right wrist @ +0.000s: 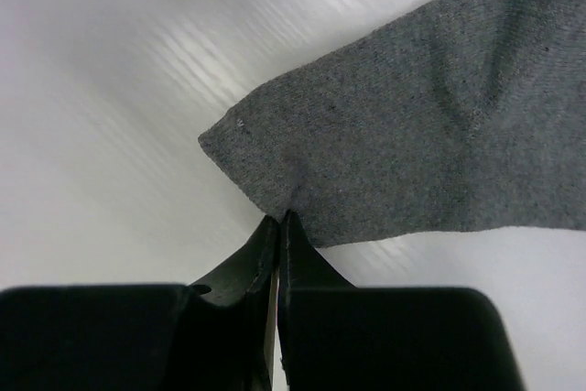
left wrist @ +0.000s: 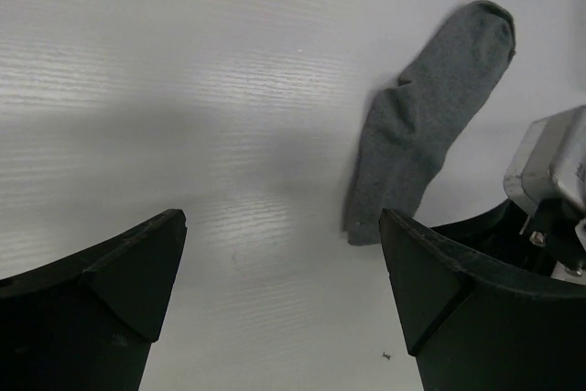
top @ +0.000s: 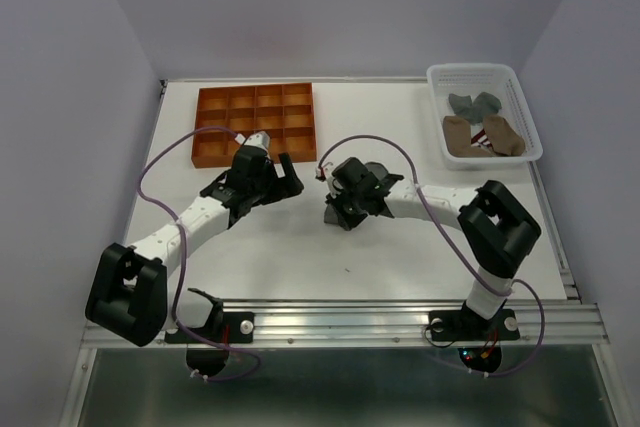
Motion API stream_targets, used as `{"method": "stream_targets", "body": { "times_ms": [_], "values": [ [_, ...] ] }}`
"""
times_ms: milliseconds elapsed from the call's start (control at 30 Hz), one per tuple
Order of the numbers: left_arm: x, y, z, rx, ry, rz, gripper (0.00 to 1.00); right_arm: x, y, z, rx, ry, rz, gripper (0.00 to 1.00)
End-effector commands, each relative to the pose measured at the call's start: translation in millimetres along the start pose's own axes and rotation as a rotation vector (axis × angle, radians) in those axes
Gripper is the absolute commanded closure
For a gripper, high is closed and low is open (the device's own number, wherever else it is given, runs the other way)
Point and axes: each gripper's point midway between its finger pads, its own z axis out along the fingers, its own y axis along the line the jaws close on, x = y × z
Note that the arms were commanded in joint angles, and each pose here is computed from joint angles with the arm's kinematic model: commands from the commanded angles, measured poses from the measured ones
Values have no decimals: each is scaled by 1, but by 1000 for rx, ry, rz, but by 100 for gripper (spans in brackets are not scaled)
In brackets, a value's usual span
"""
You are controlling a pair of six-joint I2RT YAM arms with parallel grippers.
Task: Roll the socks
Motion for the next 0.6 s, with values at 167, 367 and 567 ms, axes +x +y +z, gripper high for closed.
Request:
{"method": "stream_targets", "body": {
  "times_ms": [167,367,567],
  "values": [
    [23,-30,-4,201,69,-42,1,-28,32,-2,-324,10,271,99],
    [52,-41,1,239,168,-55,1,-27,43,0,-428,47,333,99],
    [75,-60,7,270,241,-30,6,-28,42,2,-516,81,420,99]
  ]
}}
